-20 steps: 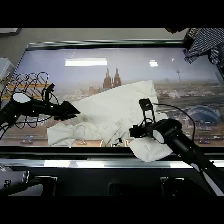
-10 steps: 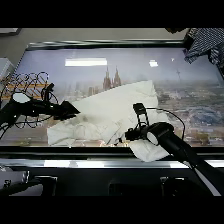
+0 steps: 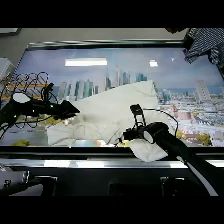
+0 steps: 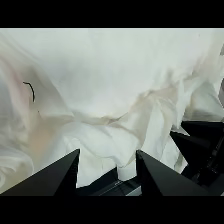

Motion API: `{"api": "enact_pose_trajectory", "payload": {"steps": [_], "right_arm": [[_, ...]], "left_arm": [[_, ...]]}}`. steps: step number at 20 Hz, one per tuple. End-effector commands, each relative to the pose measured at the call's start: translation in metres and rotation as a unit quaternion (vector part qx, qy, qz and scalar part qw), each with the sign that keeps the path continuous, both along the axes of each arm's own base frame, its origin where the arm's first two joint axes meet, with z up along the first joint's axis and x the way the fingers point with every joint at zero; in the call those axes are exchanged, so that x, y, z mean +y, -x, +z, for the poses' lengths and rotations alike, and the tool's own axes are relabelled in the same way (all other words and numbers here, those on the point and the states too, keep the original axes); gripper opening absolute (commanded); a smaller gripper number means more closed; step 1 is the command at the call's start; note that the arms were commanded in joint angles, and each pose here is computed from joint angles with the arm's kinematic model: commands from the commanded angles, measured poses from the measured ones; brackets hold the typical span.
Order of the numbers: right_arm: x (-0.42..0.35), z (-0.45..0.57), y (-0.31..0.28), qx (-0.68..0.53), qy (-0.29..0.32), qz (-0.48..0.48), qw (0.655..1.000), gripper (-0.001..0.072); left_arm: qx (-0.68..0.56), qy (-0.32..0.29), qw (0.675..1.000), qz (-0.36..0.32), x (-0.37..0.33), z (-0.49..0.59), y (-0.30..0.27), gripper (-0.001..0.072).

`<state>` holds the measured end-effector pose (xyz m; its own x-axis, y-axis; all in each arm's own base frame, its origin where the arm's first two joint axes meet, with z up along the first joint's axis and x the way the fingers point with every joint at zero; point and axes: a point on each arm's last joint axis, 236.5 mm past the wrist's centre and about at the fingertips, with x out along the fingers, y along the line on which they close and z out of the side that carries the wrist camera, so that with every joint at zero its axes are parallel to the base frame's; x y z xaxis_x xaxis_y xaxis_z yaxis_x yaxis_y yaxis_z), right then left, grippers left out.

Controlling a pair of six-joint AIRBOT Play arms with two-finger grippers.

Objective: Fold the clothes and pants, and hang the long-sleeved shirts on hangers.

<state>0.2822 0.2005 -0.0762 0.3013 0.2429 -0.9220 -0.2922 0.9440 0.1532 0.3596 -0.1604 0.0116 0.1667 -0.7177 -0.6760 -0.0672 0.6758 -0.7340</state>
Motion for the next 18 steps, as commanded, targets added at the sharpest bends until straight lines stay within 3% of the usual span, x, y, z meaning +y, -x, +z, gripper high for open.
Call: {"api": "enact_pose_trajectory", "payload": {"steps": [1, 6, 7, 8, 9, 14, 18], "right_arm": [[-0.004, -0.005, -0.005, -0.004, 0.009, -0.011, 1.000, 0.0330], [-0.013, -0.006, -0.009, -0.012, 0.025, -0.021, 0.999, 0.0244], [-0.013, -0.006, -0.010, -0.012, 0.026, -0.021, 0.999, 0.0199], [-0.013, -0.006, -0.009, -0.012, 0.027, -0.021, 0.999, 0.0090], [-0.013, -0.006, -0.009, -0.011, 0.026, -0.022, 0.999, 0.0038], [-0.024, 0.010, 0.005, 0.029, 0.053, -0.033, 0.998, 0.0037], [-0.027, 0.081, 0.006, 0.025, 0.051, -0.040, 0.998, 0.0037]], "left_arm": [[-0.001, 0.000, 1.000, 0.000, 0.000, 0.000, 0.000, 0.0420], [-0.001, 0.000, 1.000, 0.000, 0.000, 0.000, 0.000, 0.0420], [-0.001, 0.000, 1.000, 0.000, 0.000, 0.000, 0.000, 0.0420], [-0.001, 0.000, 1.000, 0.000, 0.000, 0.000, 0.000, 0.0420], [-0.001, 0.000, 1.000, 0.000, 0.000, 0.000, 0.000, 0.0420], [-0.001, 0.000, 1.000, 0.000, 0.000, 0.000, 0.000, 0.0420], [-0.006, 0.000, 1.000, -0.001, 0.000, 0.003, 0.000, 0.0420]]}}
